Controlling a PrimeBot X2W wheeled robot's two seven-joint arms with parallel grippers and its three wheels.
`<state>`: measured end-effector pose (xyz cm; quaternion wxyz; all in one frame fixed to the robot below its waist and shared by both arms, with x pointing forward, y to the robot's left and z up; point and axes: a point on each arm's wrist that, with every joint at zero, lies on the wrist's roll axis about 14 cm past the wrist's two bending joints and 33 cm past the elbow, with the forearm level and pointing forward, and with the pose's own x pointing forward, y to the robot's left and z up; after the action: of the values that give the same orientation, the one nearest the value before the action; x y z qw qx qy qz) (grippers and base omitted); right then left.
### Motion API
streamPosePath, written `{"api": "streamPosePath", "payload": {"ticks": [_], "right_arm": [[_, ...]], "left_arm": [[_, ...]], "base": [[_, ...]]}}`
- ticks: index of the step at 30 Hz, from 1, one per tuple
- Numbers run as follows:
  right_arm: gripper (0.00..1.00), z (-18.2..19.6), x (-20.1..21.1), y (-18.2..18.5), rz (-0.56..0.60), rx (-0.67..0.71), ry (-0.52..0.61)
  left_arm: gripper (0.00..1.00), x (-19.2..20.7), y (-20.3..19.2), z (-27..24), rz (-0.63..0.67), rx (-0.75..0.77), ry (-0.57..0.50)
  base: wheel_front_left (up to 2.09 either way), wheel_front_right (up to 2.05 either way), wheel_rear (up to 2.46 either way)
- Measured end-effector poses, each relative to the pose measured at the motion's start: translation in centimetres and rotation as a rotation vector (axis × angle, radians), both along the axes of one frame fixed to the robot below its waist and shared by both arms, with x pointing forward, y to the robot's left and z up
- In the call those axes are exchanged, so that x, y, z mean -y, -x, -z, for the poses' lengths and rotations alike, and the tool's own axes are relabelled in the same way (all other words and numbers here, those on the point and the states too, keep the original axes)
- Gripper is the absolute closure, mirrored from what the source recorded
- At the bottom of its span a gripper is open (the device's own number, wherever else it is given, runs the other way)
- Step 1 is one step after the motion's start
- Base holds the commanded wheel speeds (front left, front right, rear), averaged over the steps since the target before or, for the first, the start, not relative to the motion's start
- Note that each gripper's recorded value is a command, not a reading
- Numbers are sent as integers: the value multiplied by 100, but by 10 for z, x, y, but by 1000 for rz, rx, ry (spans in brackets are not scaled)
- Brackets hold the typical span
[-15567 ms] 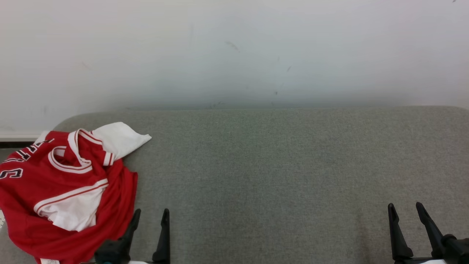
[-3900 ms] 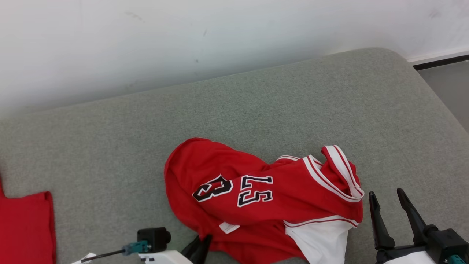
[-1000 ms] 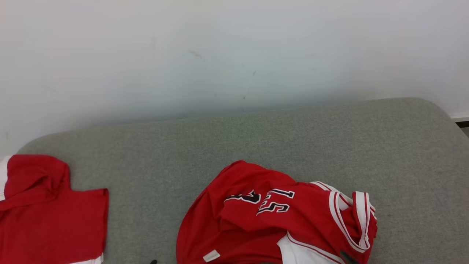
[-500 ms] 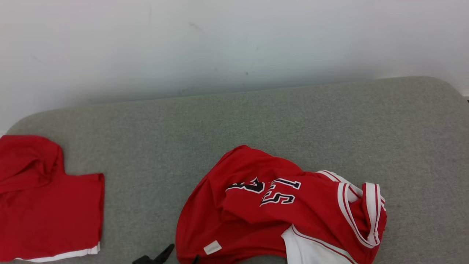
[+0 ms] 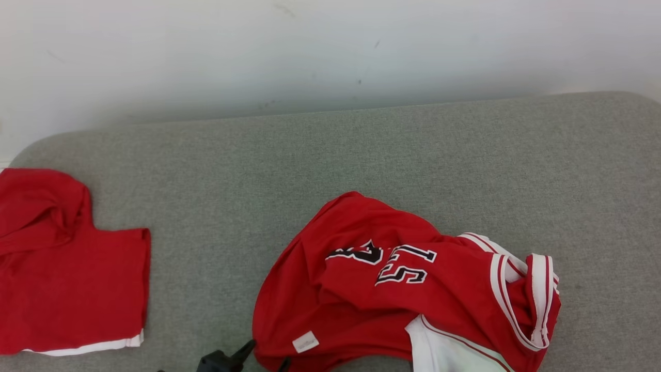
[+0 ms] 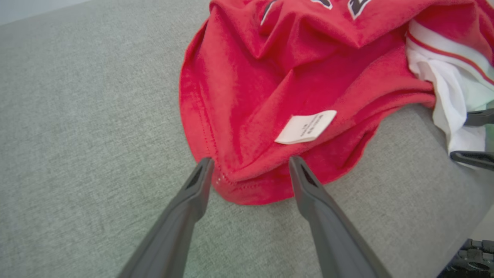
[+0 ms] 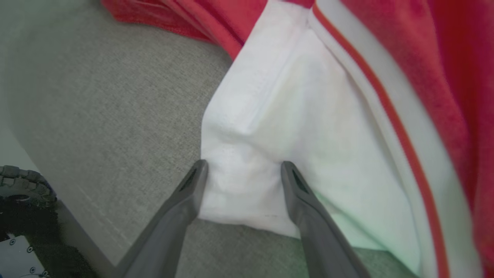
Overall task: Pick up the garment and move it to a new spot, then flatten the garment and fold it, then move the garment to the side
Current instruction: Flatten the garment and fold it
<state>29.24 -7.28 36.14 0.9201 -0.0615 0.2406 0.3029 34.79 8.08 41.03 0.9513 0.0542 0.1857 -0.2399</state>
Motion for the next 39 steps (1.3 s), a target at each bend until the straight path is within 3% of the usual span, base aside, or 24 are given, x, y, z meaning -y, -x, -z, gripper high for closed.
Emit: {"api": "streamPosePath", "payload": {"ticks": [19, 20, 21, 22, 23, 24, 31, 35, 39], "right_arm": [[0, 9, -7, -5, -30, -62, 16], [0, 10, -9, -5, -38, -69, 22], [0, 11, -9, -6, -43, -77, 31], [11, 12, -9, -6, -46, -83, 37], [68, 12, -9, -6, -46, -83, 37], [100, 12, -9, -8, -51, -82, 42], [100, 6, -2, -20, -2, -70, 23], [100, -12, -1, -27, 73, -47, -85], [100, -56, -3, -38, 140, 15, -275]], "left_arm": [[0, -2, -10, 30, 52, -80, -67], [10, -1, -11, 31, 54, -82, -65], [34, 0, -12, 31, 53, -86, -60], [61, 1, -12, 32, 55, -94, -56], [91, 1, -12, 32, 55, -94, -56], [100, 2, -12, 33, 57, -100, -51], [100, 10, -9, 33, 62, -119, -15], [100, 13, -10, 24, 36, -119, 42], [100, 14, -13, 2, -8, -84, 137]], "base": [[0, 0, 0], [0, 0, 0], [0, 0, 0], [0, 0, 0], [0, 0, 0], [0, 0, 0], [0, 0, 0], [0, 0, 0], [0, 0, 0]]}}
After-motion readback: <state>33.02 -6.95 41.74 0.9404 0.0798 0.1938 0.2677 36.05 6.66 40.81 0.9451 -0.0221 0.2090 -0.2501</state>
